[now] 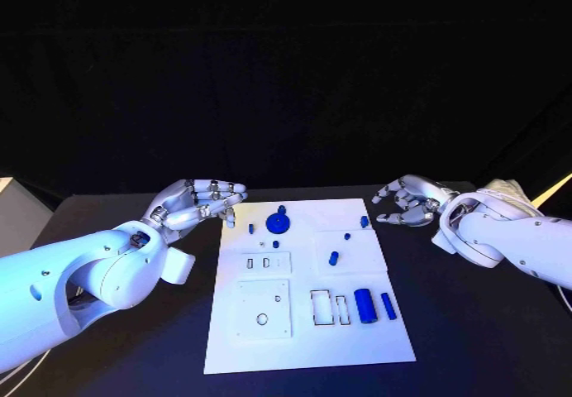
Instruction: Assemble the parts on the task board
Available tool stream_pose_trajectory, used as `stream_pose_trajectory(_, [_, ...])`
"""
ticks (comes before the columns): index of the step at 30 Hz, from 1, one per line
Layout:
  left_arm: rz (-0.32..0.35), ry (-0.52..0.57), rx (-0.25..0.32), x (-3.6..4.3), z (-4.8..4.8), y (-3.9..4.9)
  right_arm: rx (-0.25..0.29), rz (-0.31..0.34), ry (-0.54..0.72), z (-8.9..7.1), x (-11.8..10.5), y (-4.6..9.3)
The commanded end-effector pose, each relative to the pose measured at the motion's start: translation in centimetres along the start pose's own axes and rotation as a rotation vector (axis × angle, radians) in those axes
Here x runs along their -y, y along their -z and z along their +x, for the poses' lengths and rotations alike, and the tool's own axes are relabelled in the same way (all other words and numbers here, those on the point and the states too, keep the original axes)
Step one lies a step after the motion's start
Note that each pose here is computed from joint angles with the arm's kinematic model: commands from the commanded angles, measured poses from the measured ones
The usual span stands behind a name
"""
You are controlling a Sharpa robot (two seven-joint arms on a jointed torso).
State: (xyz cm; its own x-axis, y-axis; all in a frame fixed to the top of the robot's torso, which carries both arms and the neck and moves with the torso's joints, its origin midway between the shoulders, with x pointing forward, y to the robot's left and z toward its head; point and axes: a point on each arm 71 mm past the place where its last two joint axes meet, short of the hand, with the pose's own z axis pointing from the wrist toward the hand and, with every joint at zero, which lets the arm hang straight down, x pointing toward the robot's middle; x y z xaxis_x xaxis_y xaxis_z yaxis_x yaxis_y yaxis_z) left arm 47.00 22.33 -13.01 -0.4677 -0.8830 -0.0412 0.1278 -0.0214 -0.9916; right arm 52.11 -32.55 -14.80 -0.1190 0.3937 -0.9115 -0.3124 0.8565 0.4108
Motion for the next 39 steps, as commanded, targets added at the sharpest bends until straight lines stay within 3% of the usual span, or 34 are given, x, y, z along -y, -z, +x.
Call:
stream_pose_trajectory(1, [0.012, 0.003, -0.023, 0.11, 0.2, -0.07, -0.047, -0.031, 0.04, 0.7, 0.0, -0.1])
stream_pose_trajectory(17, [0.01, -0.001, -0.021, 0.08, 0.09, -0.01, -0.052, -0.002, 0.046, 2.9, 0.2, -0.9])
stream_pose_trajectory(39, [0.006, -0.002, -0.019, 0.09, -0.02, 0.09, -0.048, 0.006, 0.041, 3.6, -0.2, -1.8])
